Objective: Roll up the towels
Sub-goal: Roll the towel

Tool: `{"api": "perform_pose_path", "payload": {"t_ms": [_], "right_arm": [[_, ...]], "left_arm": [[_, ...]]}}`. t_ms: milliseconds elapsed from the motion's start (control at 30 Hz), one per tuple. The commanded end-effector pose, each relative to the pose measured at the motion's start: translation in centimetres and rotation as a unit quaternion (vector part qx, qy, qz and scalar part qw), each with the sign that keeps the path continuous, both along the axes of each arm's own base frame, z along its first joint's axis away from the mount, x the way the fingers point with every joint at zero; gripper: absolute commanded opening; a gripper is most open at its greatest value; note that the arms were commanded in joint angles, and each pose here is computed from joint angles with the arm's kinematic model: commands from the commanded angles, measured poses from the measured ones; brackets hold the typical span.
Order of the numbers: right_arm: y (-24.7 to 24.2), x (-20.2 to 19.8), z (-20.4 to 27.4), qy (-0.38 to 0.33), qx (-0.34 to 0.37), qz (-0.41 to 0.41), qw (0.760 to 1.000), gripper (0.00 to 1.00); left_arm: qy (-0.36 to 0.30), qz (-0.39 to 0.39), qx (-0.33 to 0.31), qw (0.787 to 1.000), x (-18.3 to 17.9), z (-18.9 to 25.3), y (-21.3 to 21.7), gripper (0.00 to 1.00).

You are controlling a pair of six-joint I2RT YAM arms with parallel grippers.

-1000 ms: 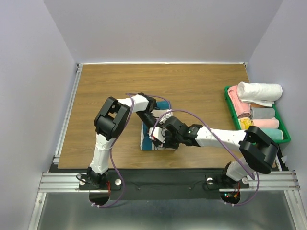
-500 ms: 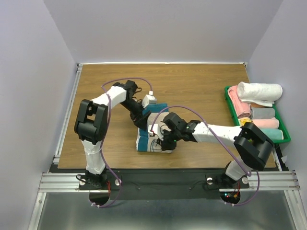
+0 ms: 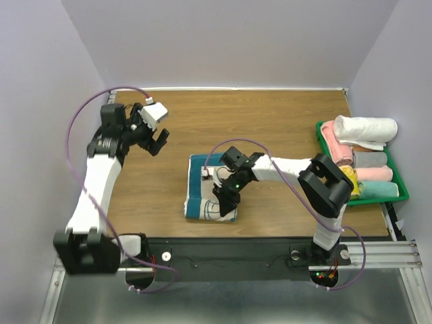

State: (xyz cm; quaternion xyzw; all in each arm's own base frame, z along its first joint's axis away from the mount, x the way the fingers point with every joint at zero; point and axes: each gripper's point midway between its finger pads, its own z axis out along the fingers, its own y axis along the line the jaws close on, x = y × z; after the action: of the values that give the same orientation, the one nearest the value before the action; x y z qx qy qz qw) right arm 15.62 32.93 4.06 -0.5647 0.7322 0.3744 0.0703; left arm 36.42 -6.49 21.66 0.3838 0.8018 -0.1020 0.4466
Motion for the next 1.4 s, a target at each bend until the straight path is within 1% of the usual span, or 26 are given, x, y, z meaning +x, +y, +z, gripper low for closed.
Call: {"api": "perform_pose_path", "payload": {"t_ms": [0, 33, 67, 100, 133, 200, 233, 267, 300, 333, 433, 467, 567, 600, 733, 800, 900, 967, 1033, 1067, 1133, 1167, 1233, 1267, 1333, 1367], "right_arm": [[-2.7, -4.0, -1.6, 0.15, -0.076, -0.006, 0.986, 0.01], [-2.3, -3.7, -1.9, 0.165, -0.077, -0.007, 0.983, 0.01], [-2.5, -3.7, -2.1, 0.184, -0.085, -0.011, 0.979, 0.01], [-2.2, -3.6, -2.0, 0.199, -0.082, -0.012, 0.977, 0.01], [-2.0, -3.3, -2.6, 0.214, -0.088, -0.016, 0.973, 0.02], [-1.9, -3.0, -2.4, 0.246, -0.085, -0.025, 0.965, 0.04], [-1.8, -2.9, -2.5, 0.255, -0.084, -0.028, 0.963, 0.04], [-1.6, -2.4, -2.7, 0.267, -0.085, -0.035, 0.959, 0.06], [-1.5, -2.3, -2.7, 0.274, -0.083, -0.038, 0.957, 0.07], [-1.4, -2.0, -2.7, 0.279, -0.083, -0.043, 0.956, 0.09], [-1.2, -1.3, -2.9, 0.302, -0.078, -0.058, 0.948, 0.13], [-1.2, -1.0, -2.9, 0.309, -0.077, -0.063, 0.946, 0.16], [-1.4, -0.5, -3.6, 0.314, -0.089, -0.068, 0.943, 0.17], [-1.3, -0.4, -3.6, 0.313, -0.089, -0.068, 0.943, 0.18], [-1.0, 0.0, -3.8, 0.316, -0.088, -0.07, 0.942, 0.19], [-0.9, 0.0, -3.9, 0.318, -0.09, -0.071, 0.941, 0.2], [-0.9, 0.0, -4.0, 0.32, -0.091, -0.073, 0.94, 0.22], [-0.9, 0.1, -4.1, 0.322, -0.092, -0.074, 0.939, 0.24], [-0.9, 0.1, -4.1, 0.326, -0.092, -0.076, 0.938, 0.27], [-1.0, 0.1, -4.2, 0.329, -0.094, -0.079, 0.936, 0.31], [-0.9, 0.3, -4.2, 0.33, -0.093, -0.081, 0.936, 0.32], [-0.9, 0.5, -4.2, 0.329, -0.091, -0.083, 0.936, 0.32], [-0.9, 0.6, -4.1, 0.331, -0.09, -0.085, 0.935, 0.33], [-0.9, 0.7, -4.0, 0.333, -0.088, -0.088, 0.935, 0.39], [-1.0, 1.0, -3.9, 0.336, -0.087, -0.094, 0.933, 0.4], [-1.1, 1.1, -3.9, 0.336, -0.087, -0.096, 0.933, 0.4]], "left_arm": [[-0.137, 0.062, -0.03, 0.988, -1.5, 5.4, 0.2, 0.99], [-0.151, 0.08, -0.047, 0.984, -1.9, 6.1, 0.4, 0.99], [-0.163, 0.067, -0.049, 0.983, -3.3, 6.7, 0.0, 0.99], [-0.167, -0.001, -0.026, 0.986, -4.5, 6.0, -1.2, 0.99], [-0.125, -0.038, -0.009, 0.991, -6.6, 3.8, -2.0, 0.99], [-0.097, -0.101, 0.028, 0.99, -9.3, 1.0, -3.4, 0.99], [-0.082, -0.144, 0.06, 0.984, -11.1, -0.7, -4.5, 0.99], [-0.093, -0.164, 0.071, 0.979, -12.4, -0.9, -5.2, 0.99], [-0.079, -0.173, 0.088, 0.978, -13.5, -2.8, -5.3, 0.98], [-0.086, -0.221, 0.092, 0.967, -15.5, -3.1, -7.1, 0.98], [-0.06, -0.264, 0.106, 0.957, -17.9, -5.4, -9.0, 0.98], [-0.043, -0.298, 0.109, 0.947, -19.3, -6.4, -10.4, 0.98], [0.001, -0.333, 0.117, 0.936, -21.5, -8.7, -12.9, 0.98], [0.003, -0.335, 0.121, 0.934, -21.6, -9.1, -13.4, 0.98], [-0.038, -0.33, 0.124, 0.935, -20.5, -9.4, -16.2, 0.98], [-0.036, -0.328, 0.144, 0.933, -20.1, -10.6, -16.8, 0.97], [-0.032, -0.34, 0.173, 0.924, -19.9, -12.4, -17.4, 0.92], [-0.034, -0.352, 0.177, 0.918, -20.2, -12.9, -17.9, 0.9], [-0.024, -0.372, 0.178, 0.911, -21.2, -13.8, -18.1, 0.88], [-0.016, -0.378, 0.182, 0.907, -21.6, -14.4, -18.0, 0.83], [-0.001, -0.38, 0.193, 0.905, -22.2, -15.8, -17.5, 0.75], [0.012, -0.38, 0.199, 0.903, -22.5, -16.6, -17.2, 0.67], [0.034, -0.379, 0.216, 0.899, -23.0, -17.8, -16.2, 0.57], [0.043, -0.38, 0.221, 0.897, -23.3, -18.2, -15.8, 0.51], [0.058, -0.377, 0.23, 0.895, -23.8, -18.8, -14.8, 0.47], [0.062, -0.374, 0.233, 0.895, -23.9, -19.0, -14.4, 0.43]]}}
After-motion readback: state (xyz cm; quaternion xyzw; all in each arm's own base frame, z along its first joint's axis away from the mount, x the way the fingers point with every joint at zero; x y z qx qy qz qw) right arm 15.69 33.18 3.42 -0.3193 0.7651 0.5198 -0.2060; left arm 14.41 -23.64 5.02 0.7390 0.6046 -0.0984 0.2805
